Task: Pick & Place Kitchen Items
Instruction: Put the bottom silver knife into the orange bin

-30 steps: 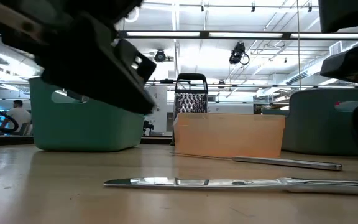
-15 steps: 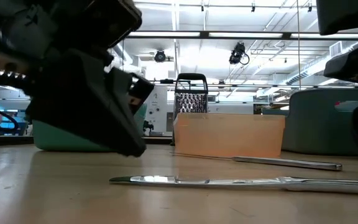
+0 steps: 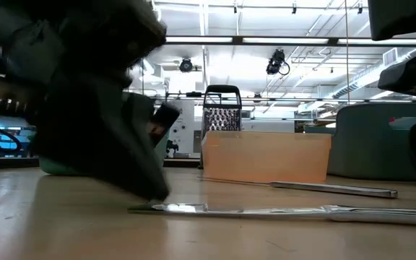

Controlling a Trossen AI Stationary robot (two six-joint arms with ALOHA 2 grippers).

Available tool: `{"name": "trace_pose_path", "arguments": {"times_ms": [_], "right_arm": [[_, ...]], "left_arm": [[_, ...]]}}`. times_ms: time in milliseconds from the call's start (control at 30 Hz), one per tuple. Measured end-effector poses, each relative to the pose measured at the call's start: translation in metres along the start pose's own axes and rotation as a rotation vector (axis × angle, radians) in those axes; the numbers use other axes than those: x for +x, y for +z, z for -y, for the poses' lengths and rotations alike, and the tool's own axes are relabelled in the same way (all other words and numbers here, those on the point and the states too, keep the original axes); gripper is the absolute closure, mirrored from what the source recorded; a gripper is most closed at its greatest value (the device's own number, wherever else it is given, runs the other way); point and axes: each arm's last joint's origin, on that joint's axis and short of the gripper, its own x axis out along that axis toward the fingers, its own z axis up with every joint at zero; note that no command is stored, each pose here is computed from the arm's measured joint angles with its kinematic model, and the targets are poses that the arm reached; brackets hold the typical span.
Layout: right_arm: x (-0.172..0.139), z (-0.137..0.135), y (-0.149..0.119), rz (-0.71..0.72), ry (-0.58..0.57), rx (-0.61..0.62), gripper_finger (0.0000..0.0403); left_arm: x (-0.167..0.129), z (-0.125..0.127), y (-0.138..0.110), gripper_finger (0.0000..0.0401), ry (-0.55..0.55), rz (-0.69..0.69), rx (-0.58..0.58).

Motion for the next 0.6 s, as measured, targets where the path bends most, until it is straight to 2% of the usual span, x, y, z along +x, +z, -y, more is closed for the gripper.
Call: {"name": "trace_pose_path", "arguments": {"times_ms": [600], "right_arm": [[0.0004,0.0002,0.0013,0.004,0.006,0.035,0.0295]], "left_arm": [[-0.0005,-0.0001,-0.0051,0.04,-0.009,-0.055,0.006]]}}
